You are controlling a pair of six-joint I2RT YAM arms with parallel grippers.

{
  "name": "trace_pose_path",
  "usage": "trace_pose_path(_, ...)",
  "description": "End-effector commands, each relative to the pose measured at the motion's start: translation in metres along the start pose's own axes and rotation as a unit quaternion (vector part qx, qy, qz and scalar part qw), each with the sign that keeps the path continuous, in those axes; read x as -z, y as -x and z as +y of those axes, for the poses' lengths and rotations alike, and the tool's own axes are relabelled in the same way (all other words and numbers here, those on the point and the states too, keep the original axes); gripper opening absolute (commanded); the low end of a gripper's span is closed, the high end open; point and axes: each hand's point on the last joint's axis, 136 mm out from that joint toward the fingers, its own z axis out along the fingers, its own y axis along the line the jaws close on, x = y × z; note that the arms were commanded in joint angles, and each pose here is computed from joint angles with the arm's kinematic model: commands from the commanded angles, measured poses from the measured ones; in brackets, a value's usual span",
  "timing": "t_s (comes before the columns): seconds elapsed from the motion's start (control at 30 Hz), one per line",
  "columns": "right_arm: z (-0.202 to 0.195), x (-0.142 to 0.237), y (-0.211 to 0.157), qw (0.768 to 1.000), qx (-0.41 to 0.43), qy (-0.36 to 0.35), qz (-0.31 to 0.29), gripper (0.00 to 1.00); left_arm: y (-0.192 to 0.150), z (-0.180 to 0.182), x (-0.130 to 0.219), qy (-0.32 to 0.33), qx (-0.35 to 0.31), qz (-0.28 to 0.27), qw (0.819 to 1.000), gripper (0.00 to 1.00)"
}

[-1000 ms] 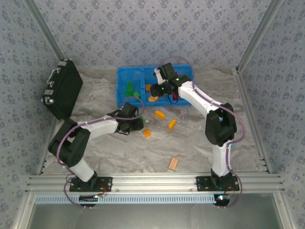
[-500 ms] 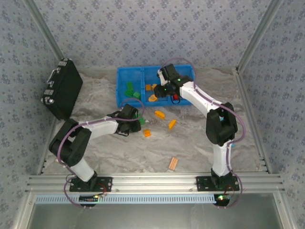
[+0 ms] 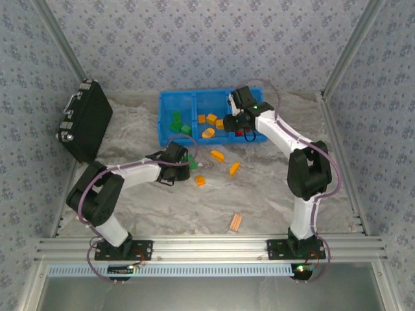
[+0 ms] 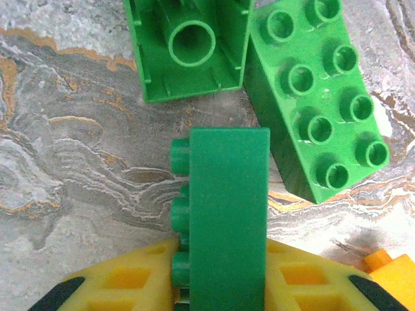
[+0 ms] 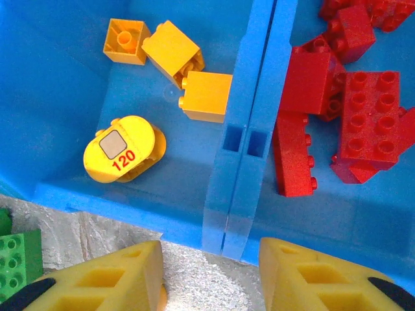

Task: Sort the legos into containers by color
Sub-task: Pick up the lego from the center of the table.

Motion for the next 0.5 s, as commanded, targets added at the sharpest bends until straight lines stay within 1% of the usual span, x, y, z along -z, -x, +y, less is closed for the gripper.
trace_pose_path(0.0, -0.006, 0.014, 0.007, 1.000, -0.003, -0.009, -0.012, 0.45, -0.032, 0.007, 0.005, 0.021, -0.021, 0.054, 0.998, 0.30)
trace_pose_path(0.13, -0.007, 0.013, 0.003, 1.000, -0.009, -0.007, -0.012, 0.45, -0.032, 0.003, 0.018, 0.018, -0.019, 0.045, 0.999, 0.30)
trace_pose_path(0.23, -0.009, 0.015, -0.002, 1.000, -0.010, -0.010, -0.010, 0.45, -0.022, 0.002, 0.034, 0.021, -0.021, 0.025, 0.999, 0.30)
trace_pose_path(0.33, -0.015, 0.020, -0.003, 0.999, -0.024, -0.010, -0.023, 0.46, 0.005, -0.007, 0.059, 0.020, -0.037, -0.019, 0.999, 0.30)
trace_pose_path(0.47, -0.017, 0.026, -0.012, 0.999, -0.034, -0.008, -0.022, 0.46, 0.043, -0.020, 0.090, 0.017, -0.066, -0.069, 0.995, 0.30)
